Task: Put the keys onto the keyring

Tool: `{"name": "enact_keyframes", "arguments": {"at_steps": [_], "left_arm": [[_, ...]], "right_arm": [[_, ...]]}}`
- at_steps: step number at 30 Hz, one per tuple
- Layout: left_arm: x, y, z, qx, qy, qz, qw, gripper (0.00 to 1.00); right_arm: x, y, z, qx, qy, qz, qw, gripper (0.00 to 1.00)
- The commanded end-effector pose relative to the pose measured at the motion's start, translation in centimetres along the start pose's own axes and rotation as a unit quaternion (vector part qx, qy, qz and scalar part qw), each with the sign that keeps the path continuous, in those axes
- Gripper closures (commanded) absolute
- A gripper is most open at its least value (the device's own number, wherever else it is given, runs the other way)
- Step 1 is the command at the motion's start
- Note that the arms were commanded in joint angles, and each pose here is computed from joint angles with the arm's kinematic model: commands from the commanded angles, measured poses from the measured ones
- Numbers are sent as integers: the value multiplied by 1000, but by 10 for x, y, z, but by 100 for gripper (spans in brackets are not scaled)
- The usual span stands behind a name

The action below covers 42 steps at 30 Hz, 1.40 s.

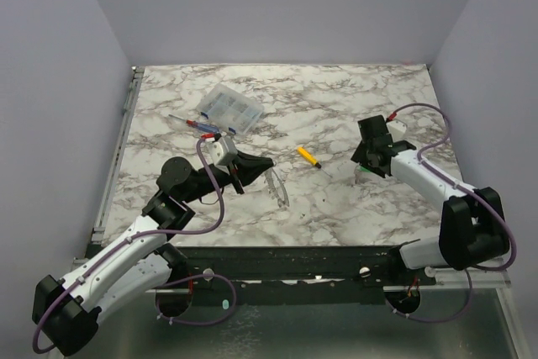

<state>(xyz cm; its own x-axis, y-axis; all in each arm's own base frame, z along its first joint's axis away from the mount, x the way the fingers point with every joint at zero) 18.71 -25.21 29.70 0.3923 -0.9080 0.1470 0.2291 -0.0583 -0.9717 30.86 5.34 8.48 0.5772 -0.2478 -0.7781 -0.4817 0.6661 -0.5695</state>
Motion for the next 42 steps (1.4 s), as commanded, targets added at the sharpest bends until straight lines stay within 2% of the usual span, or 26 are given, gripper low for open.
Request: {"name": "enact_keyframes", "arguments": {"at_steps": [1,15,23,29,32,36,42], "left_arm": [[2,-16,6,17,-13,-14,1000,100],[2,-13,4,20,-12,-6,1000,100],[3,-11,4,20,-12,-3,1000,100],[4,-11,4,19,-10,-1,1000,100],[4,-10,3,19,-9,0,1000,100],[5,-9,3,19,-8,2,1000,100],[6,-8,2,17,-7,4,1000,100]], "right_arm": [[16,12,3,12,-9,14,1000,42],[47,21,-1,19,-18,6,1000,59],[54,25,-8,16,-2,7,1000,62],[58,29,-10,10,-2,8,1000,74],[58,28,-7,0,-11,10,1000,87],[48,16,-1,-9,-26,-5,1000,99],[21,-5,13,-22,-62,-22,998,99]]}}
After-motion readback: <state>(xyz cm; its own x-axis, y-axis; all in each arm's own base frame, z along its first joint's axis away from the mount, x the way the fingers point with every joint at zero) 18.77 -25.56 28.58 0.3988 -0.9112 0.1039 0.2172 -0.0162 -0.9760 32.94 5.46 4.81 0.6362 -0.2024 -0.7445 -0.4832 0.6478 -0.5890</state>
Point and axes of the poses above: each gripper's point midway between its finger pads, its own x axis out along the fingers, its own z axis along the line the jaws close on, y = z × x, the point moved 1 cm from there along -x, back along the fingers, and after that the axes turned 15 degrees about x, right-handed, at the moved point
